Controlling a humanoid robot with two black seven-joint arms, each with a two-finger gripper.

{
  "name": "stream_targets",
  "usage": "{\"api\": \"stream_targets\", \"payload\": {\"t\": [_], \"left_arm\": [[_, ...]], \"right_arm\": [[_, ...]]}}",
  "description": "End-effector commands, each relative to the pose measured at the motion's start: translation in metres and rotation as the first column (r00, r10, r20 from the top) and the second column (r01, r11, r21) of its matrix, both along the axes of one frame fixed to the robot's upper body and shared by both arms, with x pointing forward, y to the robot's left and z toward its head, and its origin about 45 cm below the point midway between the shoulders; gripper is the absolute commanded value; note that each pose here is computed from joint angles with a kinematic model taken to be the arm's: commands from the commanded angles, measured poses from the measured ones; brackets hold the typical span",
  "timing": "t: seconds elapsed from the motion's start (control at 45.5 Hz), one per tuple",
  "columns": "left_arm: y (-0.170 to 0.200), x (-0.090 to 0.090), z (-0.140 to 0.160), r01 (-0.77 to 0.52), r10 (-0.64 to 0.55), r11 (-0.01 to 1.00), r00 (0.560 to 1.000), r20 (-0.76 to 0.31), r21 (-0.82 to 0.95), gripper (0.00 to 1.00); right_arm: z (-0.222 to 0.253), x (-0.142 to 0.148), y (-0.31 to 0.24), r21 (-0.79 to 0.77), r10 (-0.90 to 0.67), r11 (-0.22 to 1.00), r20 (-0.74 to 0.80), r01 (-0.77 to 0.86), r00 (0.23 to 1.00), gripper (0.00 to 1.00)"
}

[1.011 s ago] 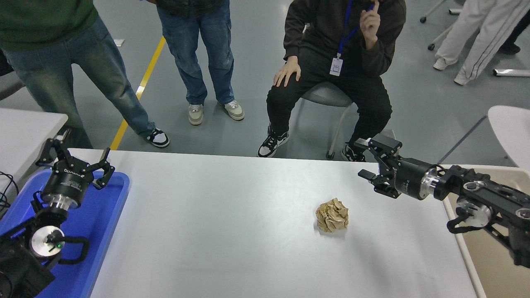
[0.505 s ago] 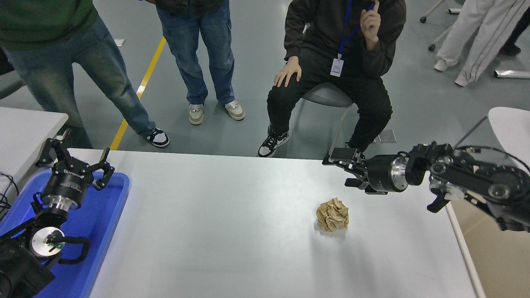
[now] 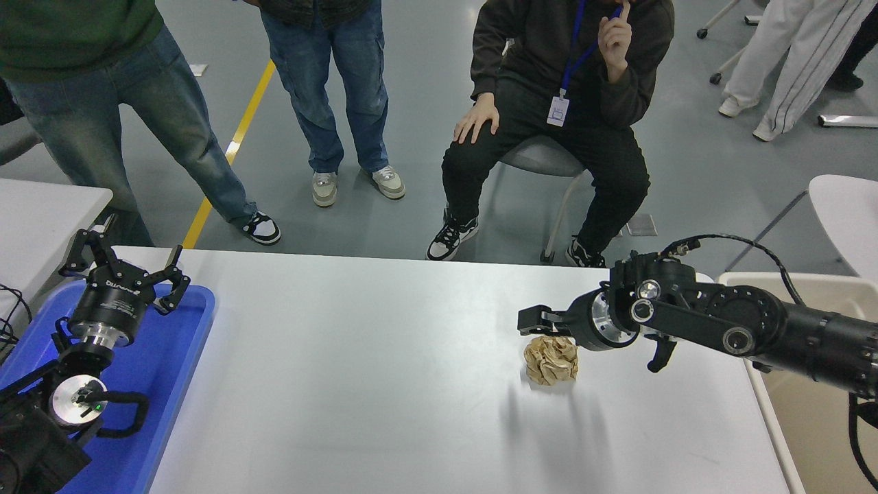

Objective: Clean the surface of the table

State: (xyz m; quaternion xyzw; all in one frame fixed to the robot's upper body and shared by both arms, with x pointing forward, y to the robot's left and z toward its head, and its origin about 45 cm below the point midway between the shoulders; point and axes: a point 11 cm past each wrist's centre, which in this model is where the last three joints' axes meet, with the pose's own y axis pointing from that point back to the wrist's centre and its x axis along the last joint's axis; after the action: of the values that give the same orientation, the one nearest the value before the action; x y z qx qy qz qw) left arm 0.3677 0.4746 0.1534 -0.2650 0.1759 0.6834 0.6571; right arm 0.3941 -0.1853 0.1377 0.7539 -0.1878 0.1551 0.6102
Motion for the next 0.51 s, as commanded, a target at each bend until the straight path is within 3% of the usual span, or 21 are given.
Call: {"api": "stream_targets", "payload": {"t": [0.0, 0.484], "left_arm": [[0.0, 0.0, 0.0, 0.0, 0.0, 1.0, 1.0, 0.0, 0.0, 1.0], [0.0, 0.0, 0.0, 0.0, 0.0, 1.0, 1.0, 0.0, 0.0, 1.0]], "right_arm": [[-0.013, 0.002, -0.003, -0.105, 0.035, 0.994, 0.026, -0.032, 0.999, 0.99], [-0.029, -0.006, 0.01, -0.078, 0.024, 0.997, -0.009, -0.024, 1.0, 0.99]]}}
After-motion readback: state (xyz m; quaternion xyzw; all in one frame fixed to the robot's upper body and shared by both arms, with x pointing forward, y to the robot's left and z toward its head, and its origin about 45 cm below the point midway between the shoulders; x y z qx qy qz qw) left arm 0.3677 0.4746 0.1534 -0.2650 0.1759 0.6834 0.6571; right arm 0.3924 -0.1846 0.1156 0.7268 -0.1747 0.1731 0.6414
